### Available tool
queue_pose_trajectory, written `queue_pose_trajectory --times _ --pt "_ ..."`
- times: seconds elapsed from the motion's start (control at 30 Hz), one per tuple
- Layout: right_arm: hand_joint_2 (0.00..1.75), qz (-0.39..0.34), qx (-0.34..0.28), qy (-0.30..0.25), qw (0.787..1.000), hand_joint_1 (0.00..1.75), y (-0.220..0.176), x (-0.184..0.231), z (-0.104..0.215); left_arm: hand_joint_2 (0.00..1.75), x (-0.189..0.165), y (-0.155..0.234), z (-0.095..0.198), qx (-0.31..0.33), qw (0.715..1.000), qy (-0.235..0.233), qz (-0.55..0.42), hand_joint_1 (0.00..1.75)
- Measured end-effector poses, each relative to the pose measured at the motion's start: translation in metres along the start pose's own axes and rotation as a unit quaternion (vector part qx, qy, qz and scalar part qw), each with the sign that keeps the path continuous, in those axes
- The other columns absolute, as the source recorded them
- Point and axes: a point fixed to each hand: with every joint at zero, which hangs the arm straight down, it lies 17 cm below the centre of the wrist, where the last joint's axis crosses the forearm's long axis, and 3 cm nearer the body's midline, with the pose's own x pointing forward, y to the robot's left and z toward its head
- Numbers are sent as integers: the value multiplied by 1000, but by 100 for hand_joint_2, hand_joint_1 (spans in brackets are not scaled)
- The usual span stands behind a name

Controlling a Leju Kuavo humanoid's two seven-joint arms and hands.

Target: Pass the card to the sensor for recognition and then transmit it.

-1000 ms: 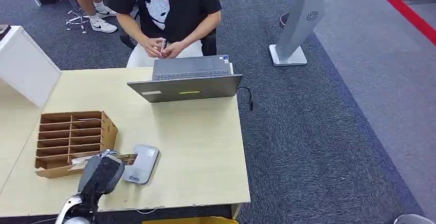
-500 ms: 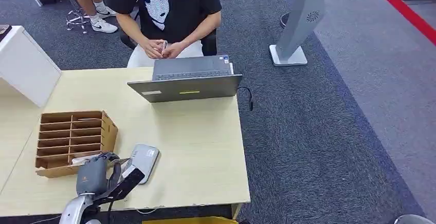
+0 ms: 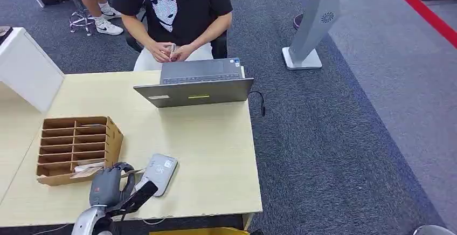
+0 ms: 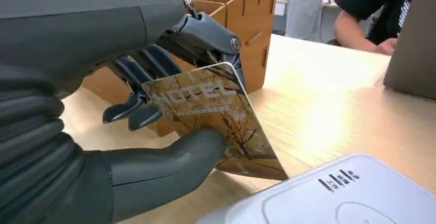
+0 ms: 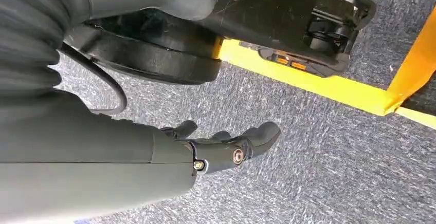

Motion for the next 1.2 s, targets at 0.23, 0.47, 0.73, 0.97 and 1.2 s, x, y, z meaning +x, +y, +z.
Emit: queue_pose_trajectory --times 0.23,0.47,0.73,0.97,1.2 --pt "175 1 0 2 1000 0 0 -2 0 175 2 0 0 0 1000 -2 0 175" --pt "175 12 -2 0 1000 0 -1 -4 0 175 10 35 -10 58 998 -18 10 175" --pt "175 31 -4 1 1000 0 1 -10 1 175 64 208 -24 289 950 -113 37 175" --pt "175 46 -6 0 999 0 0 -9 1 175 94 337 2 445 876 -172 63 175" --pt "175 47 -6 -1 999 0 0 -8 1 175 99 368 15 482 854 -186 65 175"
